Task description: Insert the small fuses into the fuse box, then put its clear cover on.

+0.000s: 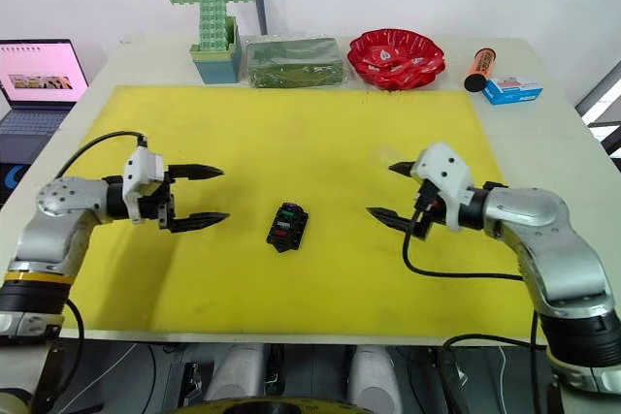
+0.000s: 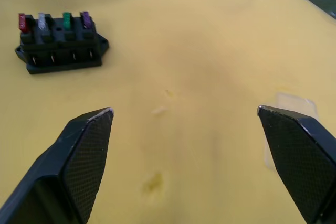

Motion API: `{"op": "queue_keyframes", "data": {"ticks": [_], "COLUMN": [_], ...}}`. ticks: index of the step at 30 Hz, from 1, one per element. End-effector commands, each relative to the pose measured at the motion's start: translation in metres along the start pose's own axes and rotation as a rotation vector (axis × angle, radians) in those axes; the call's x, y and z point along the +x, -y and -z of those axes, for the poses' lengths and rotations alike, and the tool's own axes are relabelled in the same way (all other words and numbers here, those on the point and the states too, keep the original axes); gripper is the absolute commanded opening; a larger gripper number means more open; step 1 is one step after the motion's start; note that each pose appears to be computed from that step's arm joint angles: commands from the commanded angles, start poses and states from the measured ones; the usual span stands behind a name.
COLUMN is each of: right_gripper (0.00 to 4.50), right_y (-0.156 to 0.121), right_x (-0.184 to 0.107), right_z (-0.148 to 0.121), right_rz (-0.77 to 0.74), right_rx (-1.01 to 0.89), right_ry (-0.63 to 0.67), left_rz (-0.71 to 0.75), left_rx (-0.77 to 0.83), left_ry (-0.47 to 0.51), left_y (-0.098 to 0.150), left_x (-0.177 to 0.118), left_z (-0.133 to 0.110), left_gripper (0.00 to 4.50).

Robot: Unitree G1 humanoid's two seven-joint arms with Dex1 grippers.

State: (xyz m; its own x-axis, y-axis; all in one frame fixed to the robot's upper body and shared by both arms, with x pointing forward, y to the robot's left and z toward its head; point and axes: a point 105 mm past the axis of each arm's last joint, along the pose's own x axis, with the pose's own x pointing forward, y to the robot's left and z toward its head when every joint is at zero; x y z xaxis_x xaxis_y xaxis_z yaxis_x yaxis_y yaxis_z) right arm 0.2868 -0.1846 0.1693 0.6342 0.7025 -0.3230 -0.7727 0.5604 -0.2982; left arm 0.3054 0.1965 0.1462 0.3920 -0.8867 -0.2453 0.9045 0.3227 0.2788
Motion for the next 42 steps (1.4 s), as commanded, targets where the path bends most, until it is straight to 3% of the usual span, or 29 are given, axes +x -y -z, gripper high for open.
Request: {"op": "queue_keyframes", "data": {"ticks": [1, 9, 18, 24, 32, 42], "right_gripper": [4.45, 4.45, 4.45, 4.45, 4.45, 4.45], "right_y": [0.016, 0.033, 0.032, 0.043, 0.054, 0.073], "right_x": [-0.029, -0.062, -0.058, -0.036, 0.016, 0.043], "right_z": [0.001, 0.024, 0.035, 0.016, 0.010, 0.033], "right_rz": [0.099, 0.228, 0.240, 0.197, 0.156, 0.191], "right_rx": [-0.002, 0.049, 0.082, 0.072, 0.086, 0.126], "right_ry": [0.010, -0.033, -0.050, -0.003, 0.054, 0.052], "left_rz": [-0.113, -0.274, -0.296, -0.193, 0.013, 0.108], "left_rx": [0.018, -0.001, 0.015, 0.074, 0.168, 0.153], "left_ry": [-0.031, -0.100, -0.087, 0.048, 0.194, 0.282], "left_y": [-0.008, -0.011, -0.013, -0.022, -0.002, 0.023], "left_x": [-0.036, -0.083, -0.080, -0.047, 0.012, 0.039], "left_z": [0.001, 0.013, 0.008, -0.040, -0.094, -0.117], "left_gripper": [4.50, 4.50, 4.50, 4.50, 4.50, 4.50]}}
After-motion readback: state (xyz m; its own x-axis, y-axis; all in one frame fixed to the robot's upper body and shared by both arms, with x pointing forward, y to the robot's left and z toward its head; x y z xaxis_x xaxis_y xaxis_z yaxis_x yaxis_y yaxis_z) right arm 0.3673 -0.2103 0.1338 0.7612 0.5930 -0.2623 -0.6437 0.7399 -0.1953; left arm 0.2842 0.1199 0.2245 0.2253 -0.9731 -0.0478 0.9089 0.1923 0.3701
